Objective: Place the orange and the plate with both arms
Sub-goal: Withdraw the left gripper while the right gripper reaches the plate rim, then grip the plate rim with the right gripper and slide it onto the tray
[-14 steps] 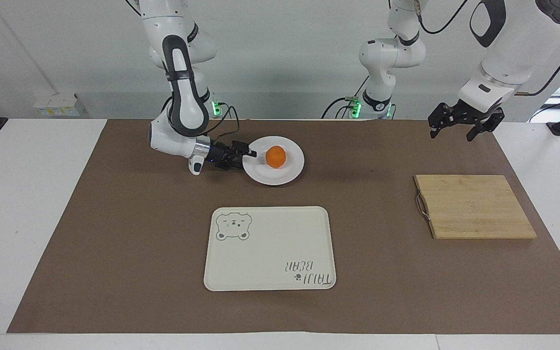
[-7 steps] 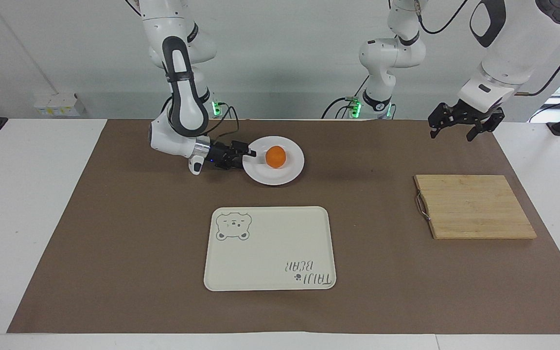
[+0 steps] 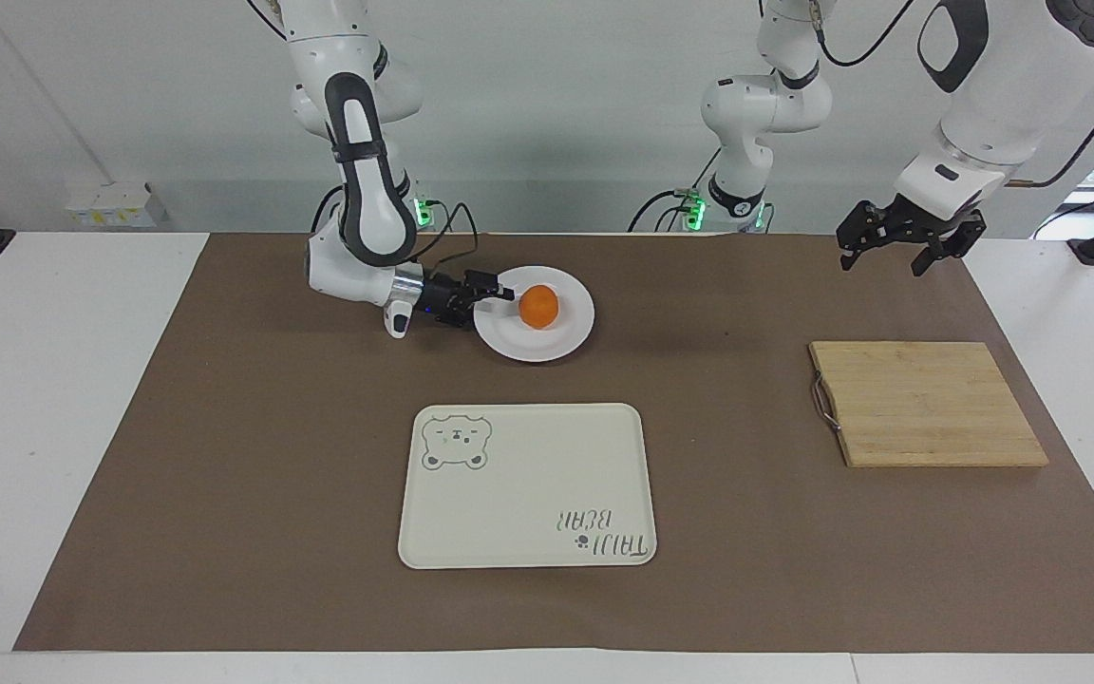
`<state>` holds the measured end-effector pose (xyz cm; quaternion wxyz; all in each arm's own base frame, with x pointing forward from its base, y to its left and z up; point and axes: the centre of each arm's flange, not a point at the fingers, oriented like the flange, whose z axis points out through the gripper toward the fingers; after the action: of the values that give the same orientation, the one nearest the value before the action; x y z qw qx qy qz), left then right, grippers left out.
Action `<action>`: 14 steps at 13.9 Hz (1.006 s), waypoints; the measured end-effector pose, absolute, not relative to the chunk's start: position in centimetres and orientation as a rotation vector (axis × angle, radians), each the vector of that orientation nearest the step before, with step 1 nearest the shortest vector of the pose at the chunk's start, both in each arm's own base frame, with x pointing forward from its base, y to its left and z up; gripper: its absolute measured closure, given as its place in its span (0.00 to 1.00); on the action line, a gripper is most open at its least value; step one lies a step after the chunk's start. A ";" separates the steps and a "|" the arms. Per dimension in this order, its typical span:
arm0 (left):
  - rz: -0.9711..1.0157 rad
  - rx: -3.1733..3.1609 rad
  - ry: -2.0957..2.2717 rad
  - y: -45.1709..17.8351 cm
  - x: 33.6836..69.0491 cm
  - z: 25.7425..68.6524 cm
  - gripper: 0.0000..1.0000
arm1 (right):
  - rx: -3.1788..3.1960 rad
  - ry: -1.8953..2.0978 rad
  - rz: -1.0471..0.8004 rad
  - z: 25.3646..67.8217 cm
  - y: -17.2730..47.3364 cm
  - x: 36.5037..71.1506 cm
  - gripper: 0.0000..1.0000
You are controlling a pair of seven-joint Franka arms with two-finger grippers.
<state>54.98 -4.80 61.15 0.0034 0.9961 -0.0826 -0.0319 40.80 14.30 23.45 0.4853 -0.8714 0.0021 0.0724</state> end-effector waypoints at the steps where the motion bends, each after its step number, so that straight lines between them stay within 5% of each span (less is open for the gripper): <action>1: -0.100 3.122 -0.259 -4.8 55.0 61.1 0.00 | -2.122 0.007 0.178 23.4 14.3 40.7 0.57; 5: -0.100 3.122 -0.259 -4.8 55.0 61.1 0.00 | -2.126 0.007 0.175 23.2 14.2 40.7 0.95; 9: -0.100 3.122 -0.259 -4.8 55.0 61.1 0.00 | -2.118 -0.070 0.111 23.5 14.1 41.2 0.95; 14: -0.100 3.122 -0.259 -4.8 55.0 61.1 0.00 | -2.110 -0.085 0.034 25.5 15.0 46.3 0.95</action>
<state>54.98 -4.80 61.15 0.0034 0.9961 -0.0826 -0.0319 46.28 15.02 25.48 0.4925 -0.8695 -0.0349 0.0140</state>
